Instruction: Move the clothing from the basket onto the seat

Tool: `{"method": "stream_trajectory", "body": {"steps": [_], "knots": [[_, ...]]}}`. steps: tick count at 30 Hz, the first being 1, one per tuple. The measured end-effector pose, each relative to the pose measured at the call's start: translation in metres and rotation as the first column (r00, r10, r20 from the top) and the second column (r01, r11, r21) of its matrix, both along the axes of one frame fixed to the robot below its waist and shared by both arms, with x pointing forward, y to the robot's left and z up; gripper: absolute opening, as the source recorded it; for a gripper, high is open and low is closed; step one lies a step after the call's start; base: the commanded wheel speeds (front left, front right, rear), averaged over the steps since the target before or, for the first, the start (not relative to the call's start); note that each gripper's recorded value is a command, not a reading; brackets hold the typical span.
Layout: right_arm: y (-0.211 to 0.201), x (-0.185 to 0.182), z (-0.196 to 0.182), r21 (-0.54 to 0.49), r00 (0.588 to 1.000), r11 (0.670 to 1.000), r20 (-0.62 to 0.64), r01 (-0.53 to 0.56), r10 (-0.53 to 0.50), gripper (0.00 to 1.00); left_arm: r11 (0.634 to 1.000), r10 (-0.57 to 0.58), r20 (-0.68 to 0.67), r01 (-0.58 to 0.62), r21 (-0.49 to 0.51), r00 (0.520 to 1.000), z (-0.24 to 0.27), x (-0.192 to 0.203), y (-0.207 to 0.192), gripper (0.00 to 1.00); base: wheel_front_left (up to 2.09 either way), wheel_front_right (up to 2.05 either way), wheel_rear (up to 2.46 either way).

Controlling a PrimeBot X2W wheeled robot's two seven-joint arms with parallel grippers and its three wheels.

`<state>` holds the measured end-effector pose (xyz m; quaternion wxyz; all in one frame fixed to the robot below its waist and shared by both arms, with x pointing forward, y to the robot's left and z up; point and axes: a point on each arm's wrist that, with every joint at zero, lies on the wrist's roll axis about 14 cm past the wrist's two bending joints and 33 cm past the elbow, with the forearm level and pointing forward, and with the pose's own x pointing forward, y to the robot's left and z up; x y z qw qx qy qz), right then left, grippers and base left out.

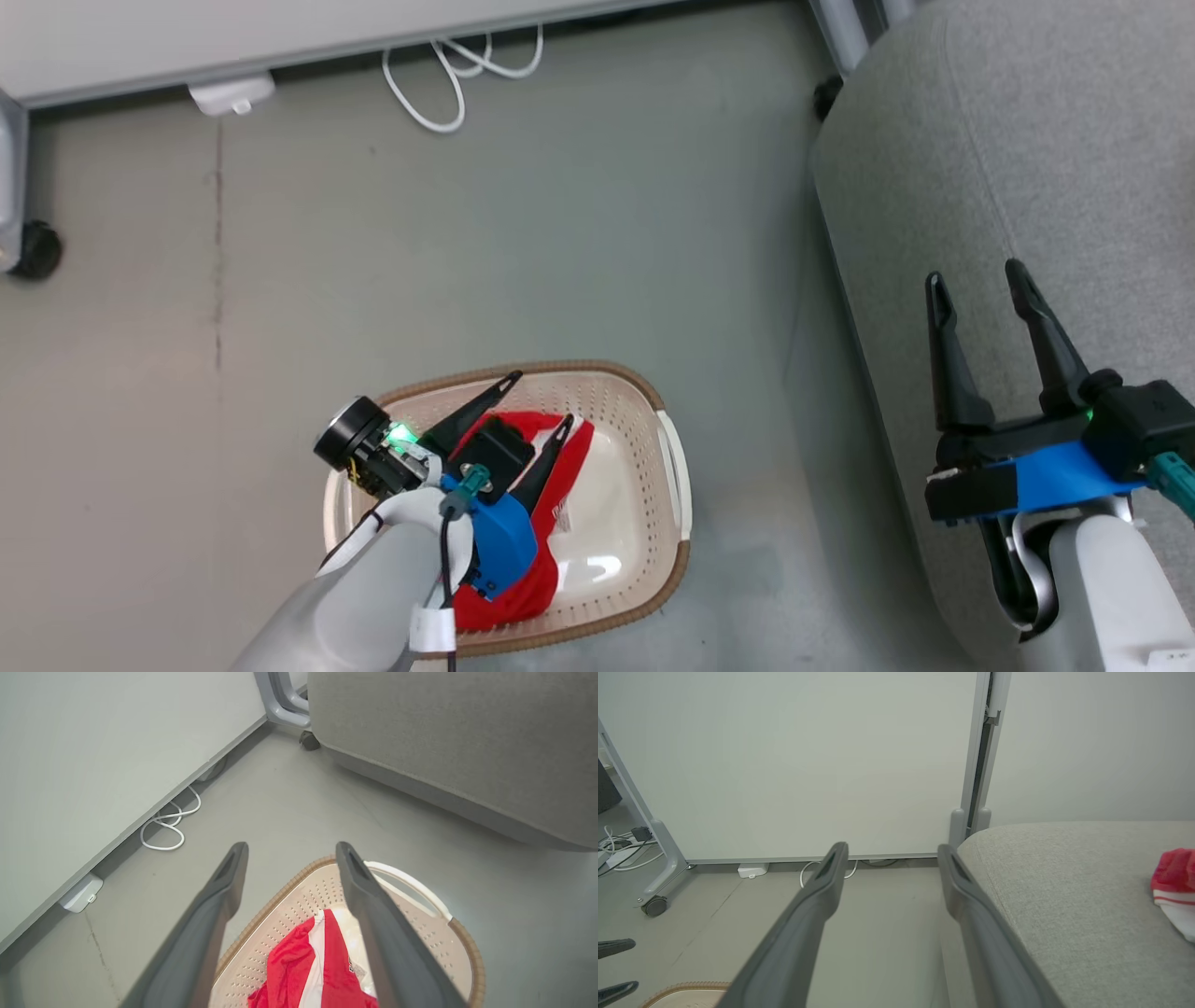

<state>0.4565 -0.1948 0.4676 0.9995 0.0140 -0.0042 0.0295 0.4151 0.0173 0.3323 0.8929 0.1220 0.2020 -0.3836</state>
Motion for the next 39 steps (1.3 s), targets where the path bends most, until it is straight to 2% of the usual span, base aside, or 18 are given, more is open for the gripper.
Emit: {"method": "stream_trajectory", "body": {"steps": [6,15,21,23,29,39], "knots": [[-0.001,0.016,-0.016,-0.006,1.0,1.0,-0.024,-0.002,0.002,1.0,0.986,-0.114,-0.13,0.128,0.106,0.985,-0.053,-0.014,-0.001,1.0,0.0,0.0,0.0],[-0.009,0.042,-0.038,-0.035,0.999,0.999,-0.044,0.002,-0.003,1.0,0.928,-0.225,-0.316,0.302,0.22,0.922,-0.123,-0.039,0.006,1.0,0.0,0.0,0.0],[-0.013,0.056,-0.057,-0.057,0.998,0.998,-0.061,-0.004,0.001,1.0,0.876,-0.218,-0.454,0.379,0.3,0.864,-0.166,-0.054,0.024,1.0,0.0,0.0,0.0],[-0.014,0.061,-0.064,-0.063,0.998,0.998,-0.068,-0.006,0.002,1.0,0.867,-0.208,-0.476,0.387,0.314,0.854,-0.177,-0.052,0.027,1.0,0.0,0.0,0.0],[-0.01,0.071,-0.091,-0.067,0.995,0.997,-0.1,-0.025,0.019,1.0,0.811,-0.212,-0.543,0.457,0.366,0.812,-0.21,-0.056,0.037,1.0,0.0,0.0,0.0],[-0.004,0.082,-0.129,-0.078,0.99,0.995,-0.133,-0.055,0.044,1.0,0.755,-0.165,-0.623,0.505,0.419,0.764,-0.256,-0.054,0.054,1.0,0.0,0.0,0.0]]}}
